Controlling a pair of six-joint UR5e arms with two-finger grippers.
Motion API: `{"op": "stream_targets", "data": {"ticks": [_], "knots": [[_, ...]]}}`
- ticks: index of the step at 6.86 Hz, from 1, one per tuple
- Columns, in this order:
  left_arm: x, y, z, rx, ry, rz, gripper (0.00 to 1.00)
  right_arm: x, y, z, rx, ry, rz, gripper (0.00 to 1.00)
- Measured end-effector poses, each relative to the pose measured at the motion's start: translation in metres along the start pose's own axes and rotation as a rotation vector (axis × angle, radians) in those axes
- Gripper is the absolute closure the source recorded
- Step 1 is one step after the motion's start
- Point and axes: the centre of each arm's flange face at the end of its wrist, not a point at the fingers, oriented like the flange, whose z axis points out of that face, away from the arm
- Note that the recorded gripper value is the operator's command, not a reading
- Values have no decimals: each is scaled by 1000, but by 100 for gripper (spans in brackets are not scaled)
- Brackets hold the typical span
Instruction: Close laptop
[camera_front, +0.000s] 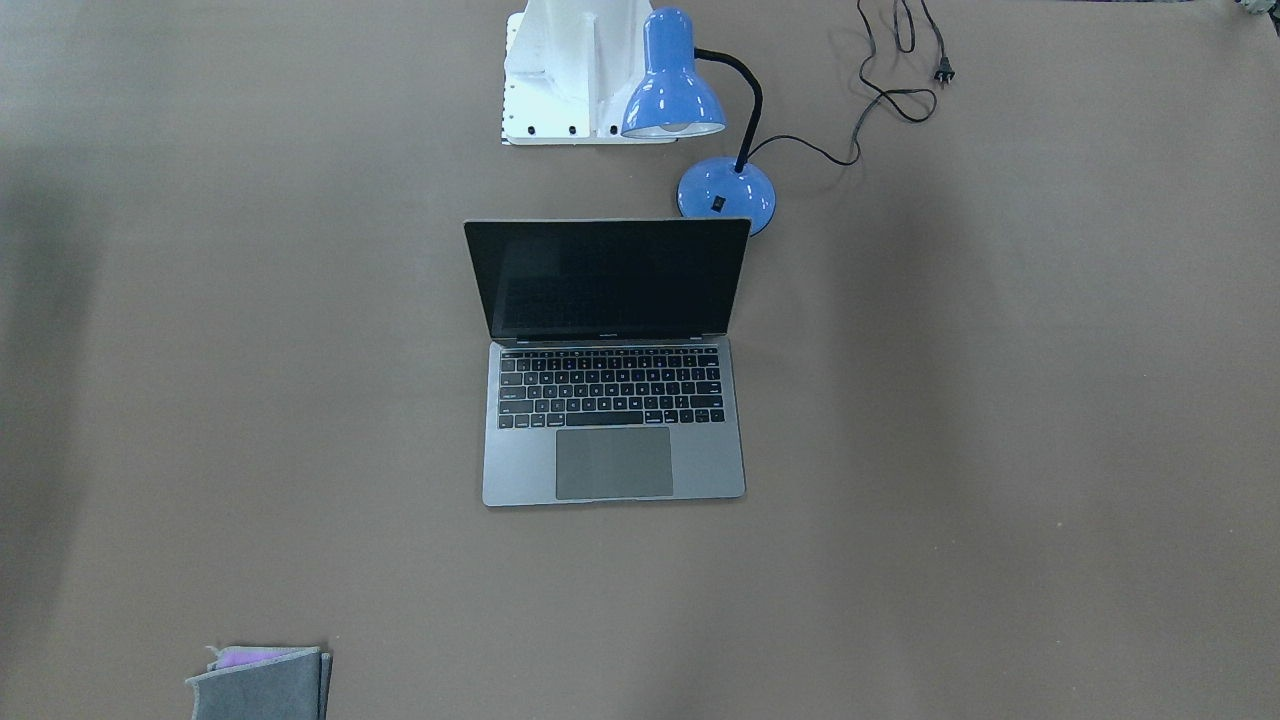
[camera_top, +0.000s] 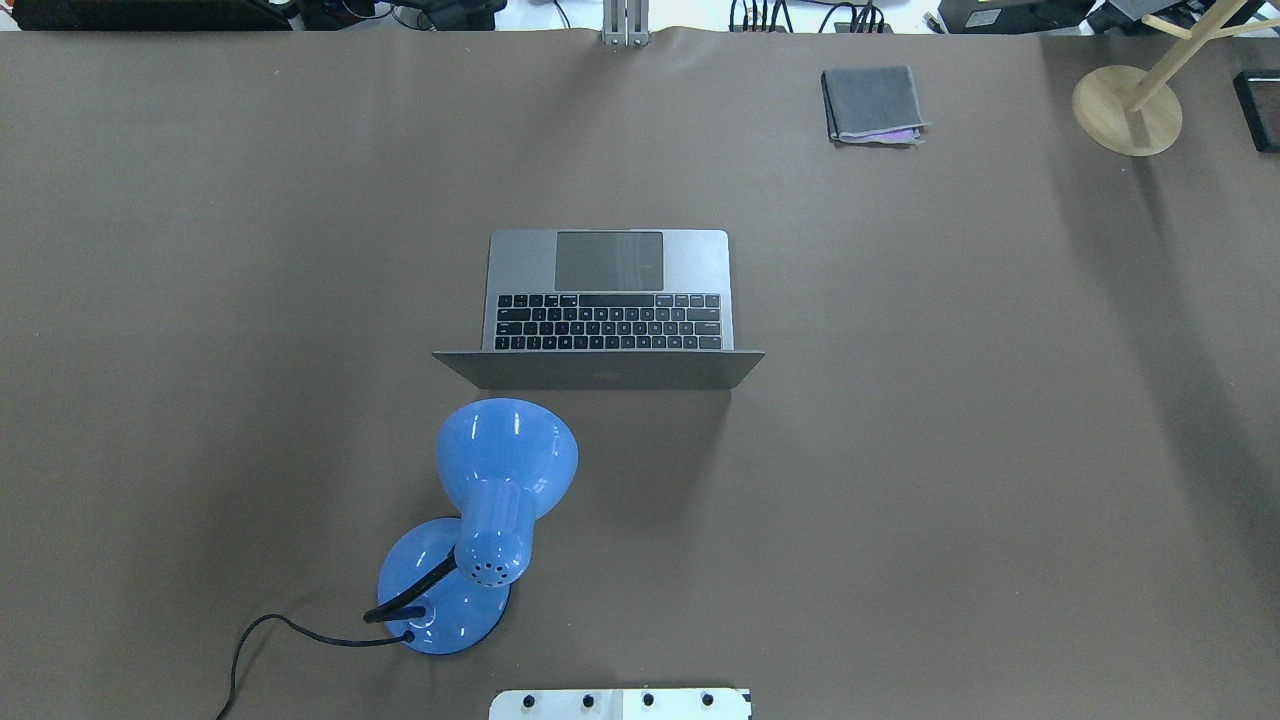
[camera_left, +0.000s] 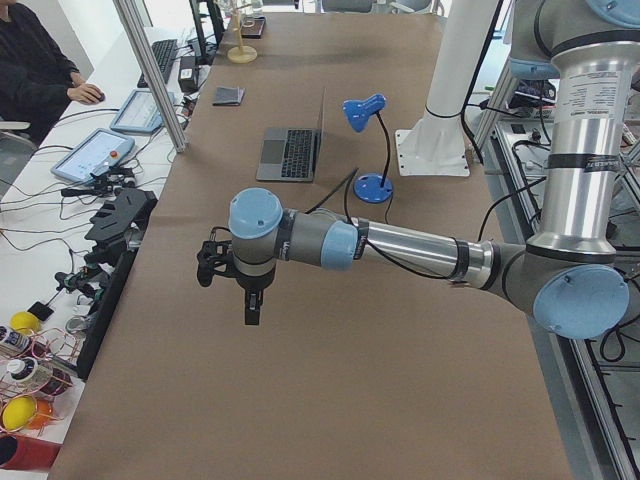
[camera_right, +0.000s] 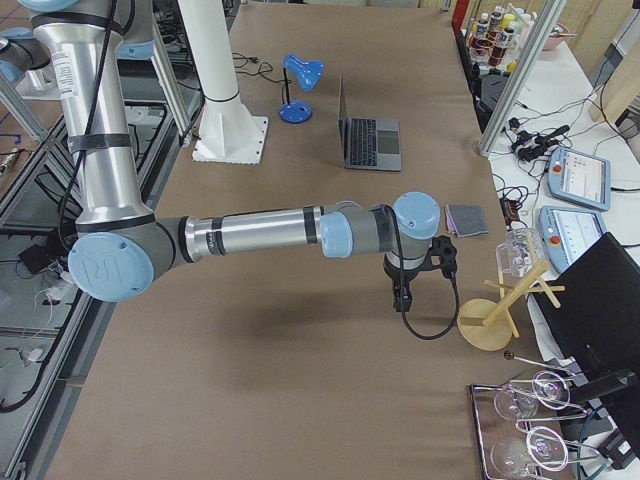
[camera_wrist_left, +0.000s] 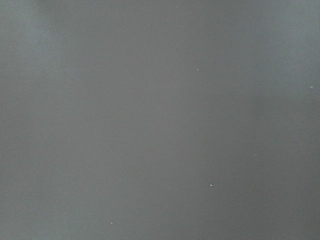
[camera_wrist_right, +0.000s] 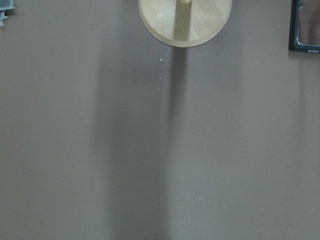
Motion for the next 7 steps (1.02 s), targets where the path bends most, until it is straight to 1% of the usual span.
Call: {"op": "stream_targets", "data": {"ticks": [1,2,3,4,5,6,7], "knots": [[40,-18,-9,26,16,20,2,-21,-25,-8,18,-5,-36,0],[98,-27,-2,25,43,43,2,-48,-46,-12,27,-17,-71,0],[161,-28,16,8,80,50,2,-79,-59,-7,18,-57,-63,0],[219,-21,37,-11,124,37,2,-121,-66,3,0,-119,-19,1],[261,-9,55,-32,167,12,2,-175,-65,12,-16,-172,6,6],[291,2,70,-62,193,-27,2,-231,-54,19,-32,-215,17,1],[319,14,84,-91,209,-54,2,-288,-34,29,-51,-253,4,1]]}}
